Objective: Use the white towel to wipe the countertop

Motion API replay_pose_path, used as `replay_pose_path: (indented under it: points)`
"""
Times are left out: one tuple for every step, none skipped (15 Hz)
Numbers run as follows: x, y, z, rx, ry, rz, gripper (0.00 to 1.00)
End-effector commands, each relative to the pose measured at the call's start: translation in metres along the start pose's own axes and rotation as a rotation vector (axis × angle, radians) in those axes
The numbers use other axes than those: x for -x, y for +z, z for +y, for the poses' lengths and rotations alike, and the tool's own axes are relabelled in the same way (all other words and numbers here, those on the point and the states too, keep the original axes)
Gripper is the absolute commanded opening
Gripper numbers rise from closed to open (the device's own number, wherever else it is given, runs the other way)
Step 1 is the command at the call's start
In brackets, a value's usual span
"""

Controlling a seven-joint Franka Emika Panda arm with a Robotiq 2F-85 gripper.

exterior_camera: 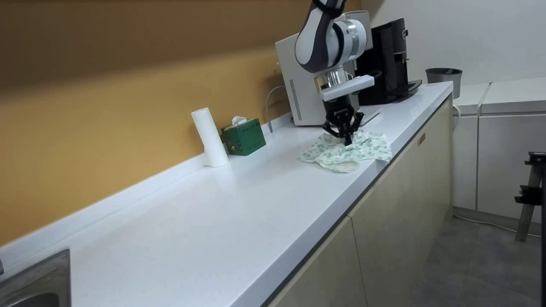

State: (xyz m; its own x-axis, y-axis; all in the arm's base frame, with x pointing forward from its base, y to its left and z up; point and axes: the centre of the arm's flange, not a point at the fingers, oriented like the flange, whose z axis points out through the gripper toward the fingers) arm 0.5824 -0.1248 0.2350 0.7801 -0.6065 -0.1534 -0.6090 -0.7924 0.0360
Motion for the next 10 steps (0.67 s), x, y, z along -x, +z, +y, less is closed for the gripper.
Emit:
replay_pose_path:
  points:
    - [0.03,0.026,-0.004,0.017,-0.034,-0.059,0.01]
    - [0.036,0.03,-0.011,0.013,-0.058,-0.075,0.01]
    - [0.047,0.035,-0.019,0.004,-0.094,-0.098,0.01]
    - [0.059,0.039,-0.027,-0.007,-0.132,-0.114,0.01]
    - [0.07,0.043,-0.036,-0.016,-0.171,-0.132,0.01]
    - [0.085,0.047,-0.046,-0.027,-0.218,-0.149,0.01]
    - [0.097,0.049,-0.055,-0.04,-0.257,-0.163,0.01]
    - [0.108,0.053,-0.064,-0.05,-0.296,-0.163,0.01]
    - [0.116,0.056,-0.073,-0.06,-0.326,-0.163,0.01]
    - [0.122,0.059,-0.081,-0.059,-0.343,-0.15,0.01]
